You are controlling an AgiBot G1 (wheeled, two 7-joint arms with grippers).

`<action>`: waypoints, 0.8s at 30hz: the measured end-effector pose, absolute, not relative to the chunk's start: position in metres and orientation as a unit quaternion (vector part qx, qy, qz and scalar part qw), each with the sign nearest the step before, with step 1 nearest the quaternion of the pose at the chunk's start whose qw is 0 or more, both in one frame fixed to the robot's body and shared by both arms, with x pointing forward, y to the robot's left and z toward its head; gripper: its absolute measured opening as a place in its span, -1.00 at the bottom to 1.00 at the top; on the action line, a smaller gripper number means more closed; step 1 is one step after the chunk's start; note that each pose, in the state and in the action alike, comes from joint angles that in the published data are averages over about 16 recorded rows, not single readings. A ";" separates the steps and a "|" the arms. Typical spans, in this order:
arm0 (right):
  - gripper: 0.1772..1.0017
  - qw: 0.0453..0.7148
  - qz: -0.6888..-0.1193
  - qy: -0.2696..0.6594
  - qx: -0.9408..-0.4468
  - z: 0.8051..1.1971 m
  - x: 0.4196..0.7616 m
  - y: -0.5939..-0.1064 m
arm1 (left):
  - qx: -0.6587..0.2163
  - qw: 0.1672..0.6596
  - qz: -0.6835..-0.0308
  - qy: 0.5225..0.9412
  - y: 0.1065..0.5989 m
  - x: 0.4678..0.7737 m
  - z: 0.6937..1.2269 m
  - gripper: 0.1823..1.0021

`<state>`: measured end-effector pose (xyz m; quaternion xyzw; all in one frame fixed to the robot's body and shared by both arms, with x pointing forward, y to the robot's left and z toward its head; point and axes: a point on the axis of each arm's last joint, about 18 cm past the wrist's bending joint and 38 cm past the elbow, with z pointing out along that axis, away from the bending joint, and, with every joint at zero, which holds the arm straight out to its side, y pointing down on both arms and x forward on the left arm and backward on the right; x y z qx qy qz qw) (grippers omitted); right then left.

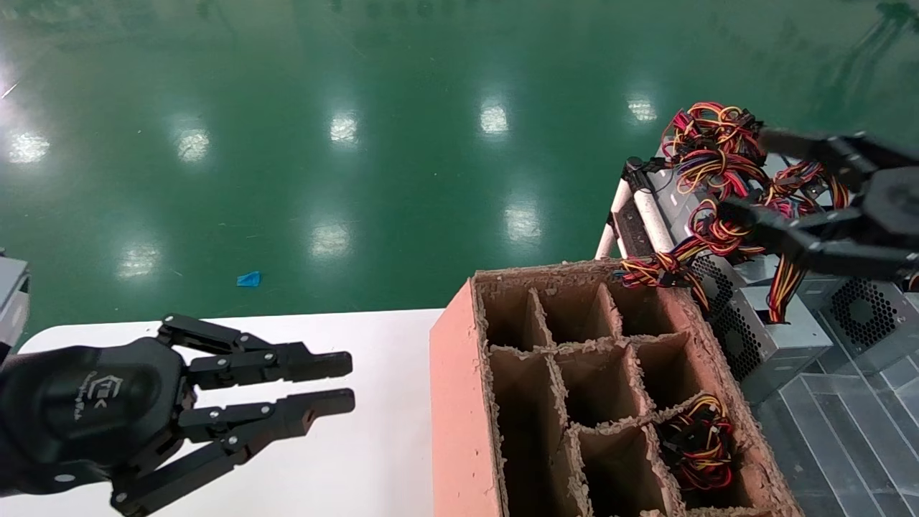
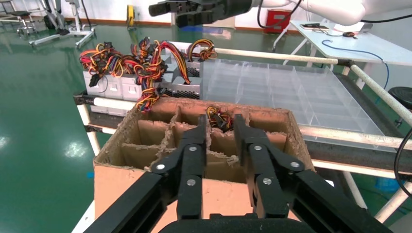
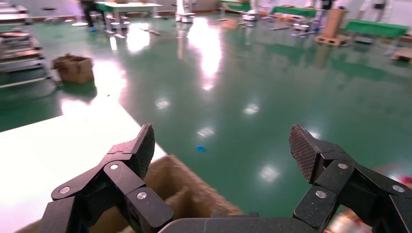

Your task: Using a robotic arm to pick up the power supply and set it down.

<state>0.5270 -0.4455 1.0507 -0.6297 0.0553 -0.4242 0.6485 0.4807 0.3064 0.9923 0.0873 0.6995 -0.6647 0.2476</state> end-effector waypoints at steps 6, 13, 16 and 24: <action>1.00 0.650 -0.393 0.021 -0.650 1.042 0.522 -0.414 | 0.087 0.248 -0.665 0.700 0.306 0.481 0.992 -0.60; 1.00 0.652 -0.350 -0.019 -0.672 1.028 0.513 -0.377 | 0.087 0.248 -0.665 0.700 0.306 0.481 0.992 -0.25; 1.00 0.654 -0.331 -0.036 -0.680 1.022 0.507 -0.361 | 0.087 0.248 -0.665 0.700 0.306 0.481 0.992 -0.06; 1.00 0.656 -0.299 -0.062 -0.691 1.011 0.497 -0.338 | 0.087 0.248 -0.665 0.700 0.306 0.481 0.992 0.19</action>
